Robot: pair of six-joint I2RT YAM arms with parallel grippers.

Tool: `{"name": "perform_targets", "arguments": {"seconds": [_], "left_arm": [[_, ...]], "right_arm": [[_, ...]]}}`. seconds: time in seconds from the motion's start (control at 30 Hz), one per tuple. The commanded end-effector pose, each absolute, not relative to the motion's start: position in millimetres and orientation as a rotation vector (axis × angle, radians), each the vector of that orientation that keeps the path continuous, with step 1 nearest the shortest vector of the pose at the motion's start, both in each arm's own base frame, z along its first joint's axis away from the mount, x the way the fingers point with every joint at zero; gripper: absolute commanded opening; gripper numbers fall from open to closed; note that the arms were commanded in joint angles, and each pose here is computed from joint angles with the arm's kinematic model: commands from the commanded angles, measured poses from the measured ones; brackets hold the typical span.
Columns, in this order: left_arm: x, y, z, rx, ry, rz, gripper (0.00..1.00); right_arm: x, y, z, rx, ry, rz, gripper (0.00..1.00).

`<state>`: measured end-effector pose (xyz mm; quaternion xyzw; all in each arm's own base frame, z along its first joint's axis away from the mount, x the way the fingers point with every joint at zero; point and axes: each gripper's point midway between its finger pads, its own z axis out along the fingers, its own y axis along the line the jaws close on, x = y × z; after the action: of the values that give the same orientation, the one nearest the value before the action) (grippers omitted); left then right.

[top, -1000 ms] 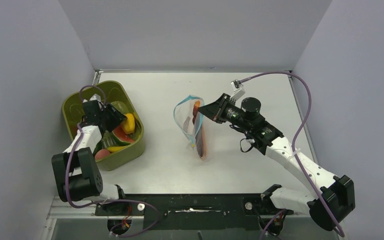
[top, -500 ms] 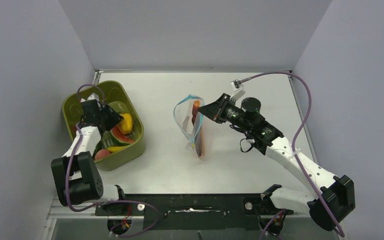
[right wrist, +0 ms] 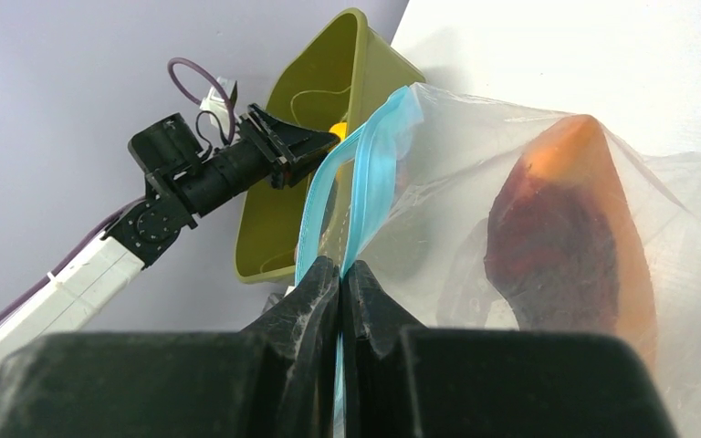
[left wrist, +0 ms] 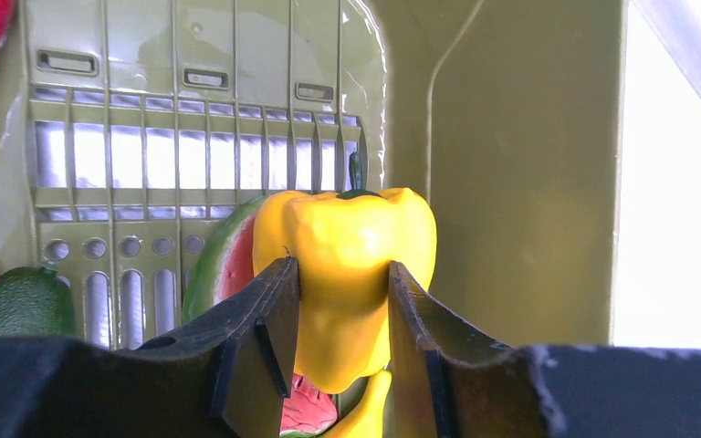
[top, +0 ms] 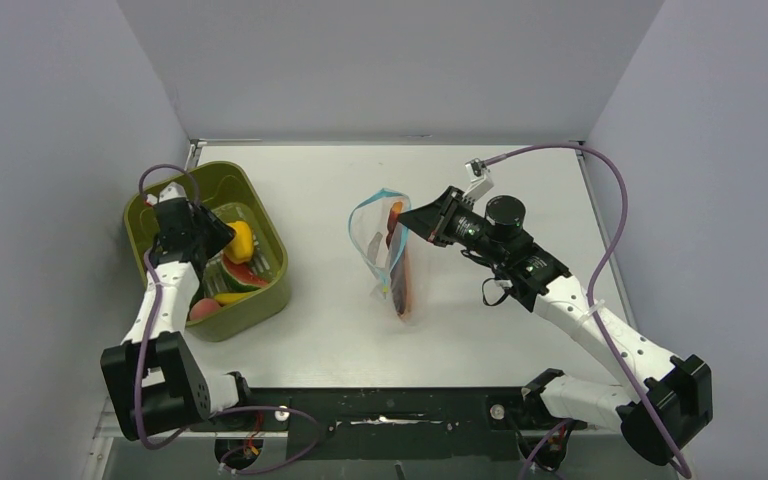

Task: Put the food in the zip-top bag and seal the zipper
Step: Pick up the fake vegetable from the bin.

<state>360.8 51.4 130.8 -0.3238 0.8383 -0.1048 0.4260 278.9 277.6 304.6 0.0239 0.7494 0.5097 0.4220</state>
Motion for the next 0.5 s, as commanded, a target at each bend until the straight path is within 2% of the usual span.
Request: {"name": "perform_targets", "arguments": {"seconds": [0.0,0.47], "left_arm": [[363,64,161,-0.799,1.992,-0.209,0.00],[357,71,199,-0.795,1.899,-0.166,0.00]], "right_arm": [[276,276,333,0.045,1.775,1.305,0.00],[279,279,328,0.045,1.803,1.282,0.00]]}}
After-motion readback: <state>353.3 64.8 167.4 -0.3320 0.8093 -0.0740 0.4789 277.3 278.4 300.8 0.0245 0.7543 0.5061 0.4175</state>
